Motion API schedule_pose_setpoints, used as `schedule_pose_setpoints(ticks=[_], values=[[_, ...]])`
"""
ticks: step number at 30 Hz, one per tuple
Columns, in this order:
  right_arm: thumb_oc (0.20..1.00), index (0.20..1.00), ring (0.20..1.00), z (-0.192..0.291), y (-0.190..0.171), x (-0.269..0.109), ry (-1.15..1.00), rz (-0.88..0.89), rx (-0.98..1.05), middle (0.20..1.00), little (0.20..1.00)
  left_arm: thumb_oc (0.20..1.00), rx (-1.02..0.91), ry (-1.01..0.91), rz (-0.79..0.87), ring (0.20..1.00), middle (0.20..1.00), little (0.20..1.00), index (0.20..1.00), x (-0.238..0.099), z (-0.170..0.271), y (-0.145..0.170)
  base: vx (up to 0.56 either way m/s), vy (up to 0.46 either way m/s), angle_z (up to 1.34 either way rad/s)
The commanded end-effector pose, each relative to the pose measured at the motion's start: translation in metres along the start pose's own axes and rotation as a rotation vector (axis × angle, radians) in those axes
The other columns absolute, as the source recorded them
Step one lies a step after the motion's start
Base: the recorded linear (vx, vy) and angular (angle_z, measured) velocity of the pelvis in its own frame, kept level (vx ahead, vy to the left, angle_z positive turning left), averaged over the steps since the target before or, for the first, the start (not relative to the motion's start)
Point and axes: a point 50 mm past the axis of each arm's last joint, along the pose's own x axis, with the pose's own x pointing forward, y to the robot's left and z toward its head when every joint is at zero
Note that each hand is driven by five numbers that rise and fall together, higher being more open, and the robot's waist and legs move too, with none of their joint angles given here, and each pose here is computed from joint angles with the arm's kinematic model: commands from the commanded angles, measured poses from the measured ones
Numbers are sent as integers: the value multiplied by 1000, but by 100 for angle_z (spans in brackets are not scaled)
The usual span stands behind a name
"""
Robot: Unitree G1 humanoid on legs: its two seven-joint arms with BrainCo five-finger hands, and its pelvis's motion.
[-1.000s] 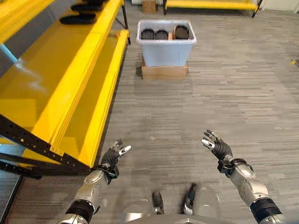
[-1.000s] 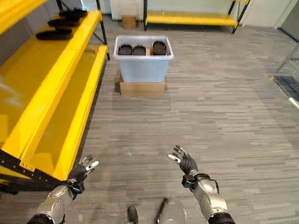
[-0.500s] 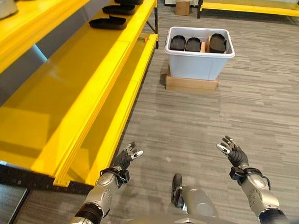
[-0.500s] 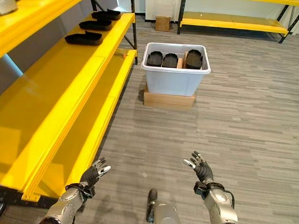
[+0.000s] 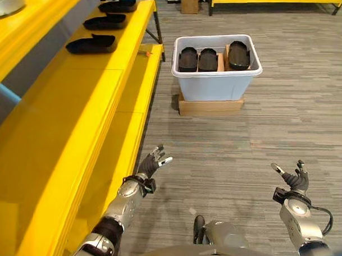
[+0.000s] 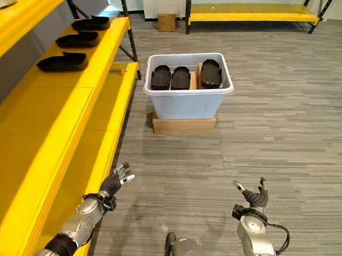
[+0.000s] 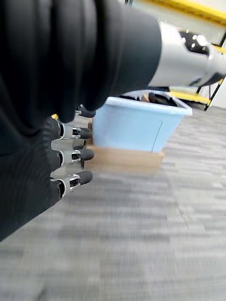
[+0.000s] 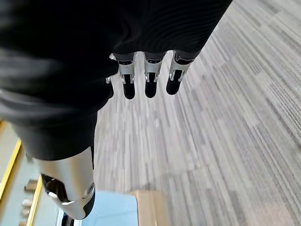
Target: Move parts from the plastic box to the shelf.
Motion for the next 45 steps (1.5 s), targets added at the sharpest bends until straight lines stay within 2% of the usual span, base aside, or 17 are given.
schedule_pose_setpoints(ticks=[1,11,15,21,28,39,45], values=[[1000,1000,1000,16,-8,8,-86,-36,23,1000,1000,1000,2,-74,-25,1000,1000,1000,1000,-4,10,-10,140,-127,10],[1000,1000,1000,12,18,0,-63,95,-40,1000,1000,1000,-11,-92,39,1000,1000,1000,1000,-5,12,-1,162,184,-43],[1000,1000,1000,11,48,-13,-46,288,-46,1000,1000,1000,56,-72,104,1000,1000,1000,1000,-5,8,13,417,295,-98],[1000,1000,1000,15,63,-18,-70,345,-50,1000,1000,1000,137,-66,111,1000,1000,1000,1000,-8,5,18,121,156,-15],[1000,1000,1000,28,92,-23,-100,383,-21,1000,1000,1000,140,-41,163,1000,1000,1000,1000,-16,-1,32,77,127,-20],[1000,1000,1000,27,90,-30,-112,389,-13,1000,1000,1000,168,-35,98,1000,1000,1000,1000,-27,-6,29,348,-487,34],[1000,1000,1000,40,87,-23,-148,409,-53,1000,1000,1000,71,-40,120,1000,1000,1000,1000,-27,-5,30,238,-455,35]])
